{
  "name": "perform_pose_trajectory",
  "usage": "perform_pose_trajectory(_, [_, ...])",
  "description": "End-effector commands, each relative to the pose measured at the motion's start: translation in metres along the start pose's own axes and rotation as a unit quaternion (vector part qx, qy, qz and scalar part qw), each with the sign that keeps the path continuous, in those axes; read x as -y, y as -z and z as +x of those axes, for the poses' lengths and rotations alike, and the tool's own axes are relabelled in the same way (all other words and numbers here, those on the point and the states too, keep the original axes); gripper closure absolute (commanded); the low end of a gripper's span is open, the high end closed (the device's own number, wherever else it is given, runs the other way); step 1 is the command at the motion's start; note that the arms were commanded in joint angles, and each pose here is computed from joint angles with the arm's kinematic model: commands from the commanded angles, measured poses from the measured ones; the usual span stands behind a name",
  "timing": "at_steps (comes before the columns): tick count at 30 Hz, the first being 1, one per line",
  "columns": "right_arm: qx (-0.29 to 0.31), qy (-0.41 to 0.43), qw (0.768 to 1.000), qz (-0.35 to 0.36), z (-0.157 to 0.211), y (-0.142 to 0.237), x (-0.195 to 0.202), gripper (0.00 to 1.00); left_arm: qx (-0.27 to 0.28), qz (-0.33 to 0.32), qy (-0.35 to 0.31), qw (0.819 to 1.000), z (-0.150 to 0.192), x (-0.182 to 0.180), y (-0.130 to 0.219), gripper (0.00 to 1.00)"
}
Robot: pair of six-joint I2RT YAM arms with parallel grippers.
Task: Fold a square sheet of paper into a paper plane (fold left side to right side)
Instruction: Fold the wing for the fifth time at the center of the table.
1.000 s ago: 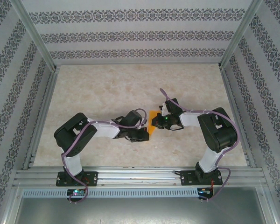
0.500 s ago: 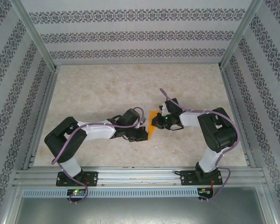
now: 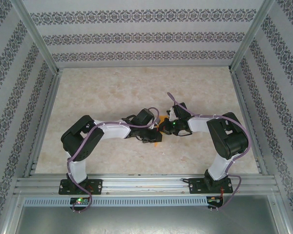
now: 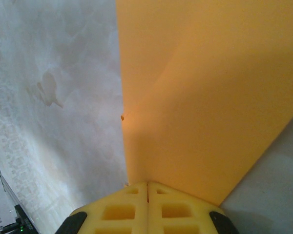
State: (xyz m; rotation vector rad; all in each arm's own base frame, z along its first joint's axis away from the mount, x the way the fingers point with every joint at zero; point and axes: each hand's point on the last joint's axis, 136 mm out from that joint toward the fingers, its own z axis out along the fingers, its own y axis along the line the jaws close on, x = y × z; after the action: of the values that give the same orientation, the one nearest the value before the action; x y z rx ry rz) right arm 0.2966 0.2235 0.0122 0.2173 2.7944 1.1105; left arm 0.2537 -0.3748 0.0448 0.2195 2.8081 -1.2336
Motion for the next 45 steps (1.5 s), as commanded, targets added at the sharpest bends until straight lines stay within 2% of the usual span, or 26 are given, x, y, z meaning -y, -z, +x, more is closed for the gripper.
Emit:
perform_pose_trajectory(1, [-0.041, -0.048, 0.990, 0.122, 0.035, -0.010, 0.066, 1.00, 0.020, 0.013, -0.018, 1.000, -0.018, 0.004, -0.001, 1.00])
perform_pose_trajectory(10, [-0.041, -0.049, 0.990, 0.123, 0.035, -0.009, 0.065, 1.00, 0.027, 0.005, -0.012, 1.000, -0.027, -0.010, -0.013, 1.00])
perform_pose_trajectory(28, [-0.045, -0.046, 0.989, 0.134, 0.036, -0.009, 0.070, 1.00, 0.034, -0.022, -0.029, 0.999, -0.039, -0.025, -0.013, 1.00])
perform_pose_trajectory(32, [-0.046, -0.046, 0.988, 0.138, 0.036, -0.009, 0.071, 1.00, 0.025, -0.037, -0.026, 0.999, -0.030, -0.036, -0.012, 1.00])
perform_pose_trajectory(45, [-0.052, -0.044, 0.987, 0.146, 0.036, -0.009, 0.073, 1.00, -0.022, -0.026, -0.004, 0.999, 0.019, -0.055, -0.010, 1.00])
